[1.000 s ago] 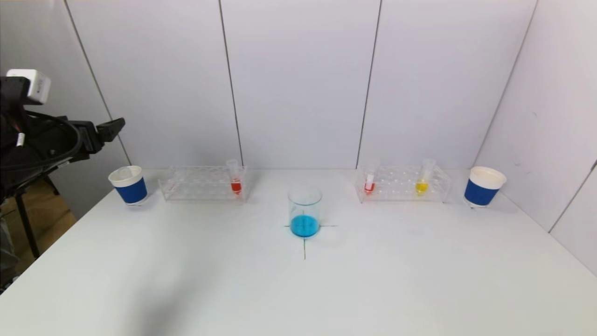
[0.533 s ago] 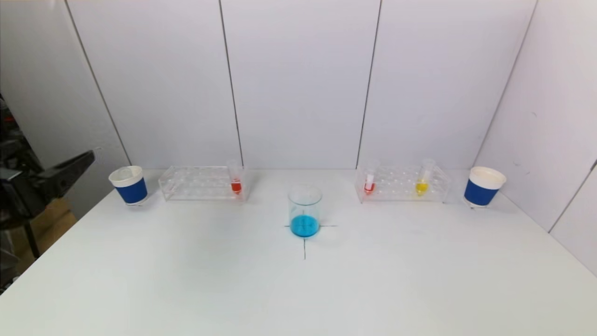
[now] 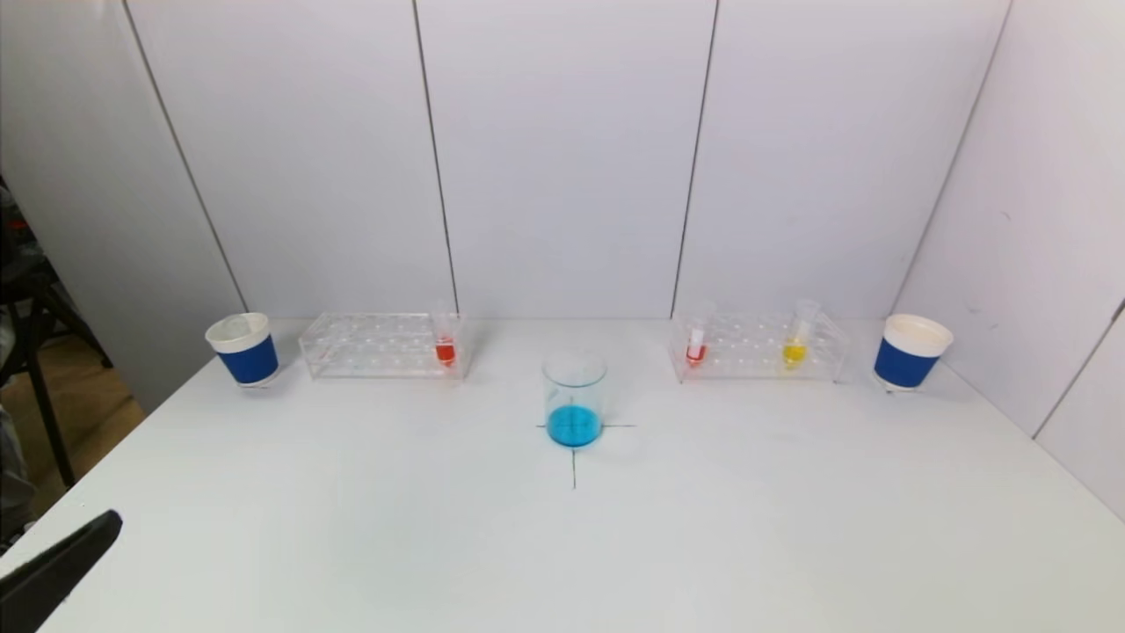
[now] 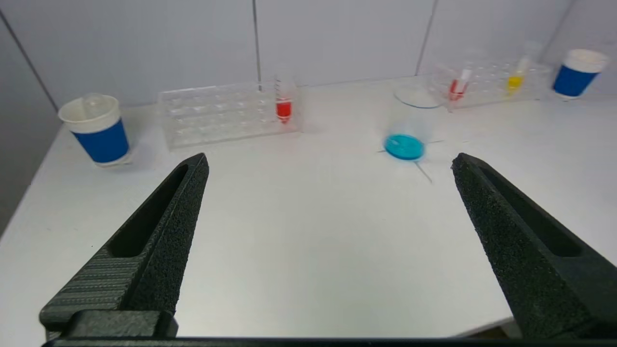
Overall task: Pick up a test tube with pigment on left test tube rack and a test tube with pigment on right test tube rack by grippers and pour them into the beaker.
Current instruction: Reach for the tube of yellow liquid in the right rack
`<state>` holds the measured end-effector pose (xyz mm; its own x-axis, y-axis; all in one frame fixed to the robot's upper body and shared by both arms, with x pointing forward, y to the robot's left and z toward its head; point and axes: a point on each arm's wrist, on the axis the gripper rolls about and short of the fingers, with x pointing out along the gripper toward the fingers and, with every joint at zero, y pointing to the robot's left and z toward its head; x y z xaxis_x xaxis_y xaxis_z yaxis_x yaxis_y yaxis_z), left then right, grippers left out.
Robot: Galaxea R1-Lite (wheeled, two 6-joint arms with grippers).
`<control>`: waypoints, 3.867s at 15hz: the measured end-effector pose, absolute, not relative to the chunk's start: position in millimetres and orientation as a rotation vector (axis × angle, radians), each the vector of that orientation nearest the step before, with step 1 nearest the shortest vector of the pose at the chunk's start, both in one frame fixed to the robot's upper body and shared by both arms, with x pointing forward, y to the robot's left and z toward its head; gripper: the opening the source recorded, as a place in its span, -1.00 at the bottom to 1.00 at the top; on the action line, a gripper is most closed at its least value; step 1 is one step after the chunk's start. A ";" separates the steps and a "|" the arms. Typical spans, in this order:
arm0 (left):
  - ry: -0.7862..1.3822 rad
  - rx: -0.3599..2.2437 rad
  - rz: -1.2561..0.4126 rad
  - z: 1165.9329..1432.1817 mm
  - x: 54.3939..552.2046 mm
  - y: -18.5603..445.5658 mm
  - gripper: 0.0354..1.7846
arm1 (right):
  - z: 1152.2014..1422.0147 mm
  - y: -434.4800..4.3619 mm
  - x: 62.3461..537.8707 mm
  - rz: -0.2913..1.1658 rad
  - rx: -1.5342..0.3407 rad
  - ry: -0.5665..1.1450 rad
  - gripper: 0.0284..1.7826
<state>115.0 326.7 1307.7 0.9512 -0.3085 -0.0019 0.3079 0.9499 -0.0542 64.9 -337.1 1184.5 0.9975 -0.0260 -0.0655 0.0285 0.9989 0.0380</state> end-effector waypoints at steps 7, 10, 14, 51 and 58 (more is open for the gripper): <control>0.052 0.009 -0.258 1272.1 76.5 323.9 0.98 | 1184.5 -337.1 64.9 -0.027 0.038 0.065 0.99; 0.088 0.101 -0.044 1255.3 79.6 329.0 0.98 | 1184.5 -337.1 64.9 -0.027 0.039 0.065 0.99; 0.107 0.138 0.099 1221.5 89.5 333.4 0.98 | 1184.5 -337.1 64.9 -0.027 0.038 0.065 0.99; 0.000 0.000 0.001 1182.5 69.1 333.5 0.98 | 1184.5 -337.1 64.9 -0.027 0.039 0.065 0.99; 0.000 0.000 0.001 1182.5 69.1 333.5 0.98 | 1184.2 -337.1 65.0 -0.029 0.038 0.065 0.99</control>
<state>69.1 333.5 1182.5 1.0000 0.0009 0.0000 -0.0009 1.0000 0.0000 65.0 -337.1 1184.2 0.9975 -0.0274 -0.0655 0.0299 0.9988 0.0375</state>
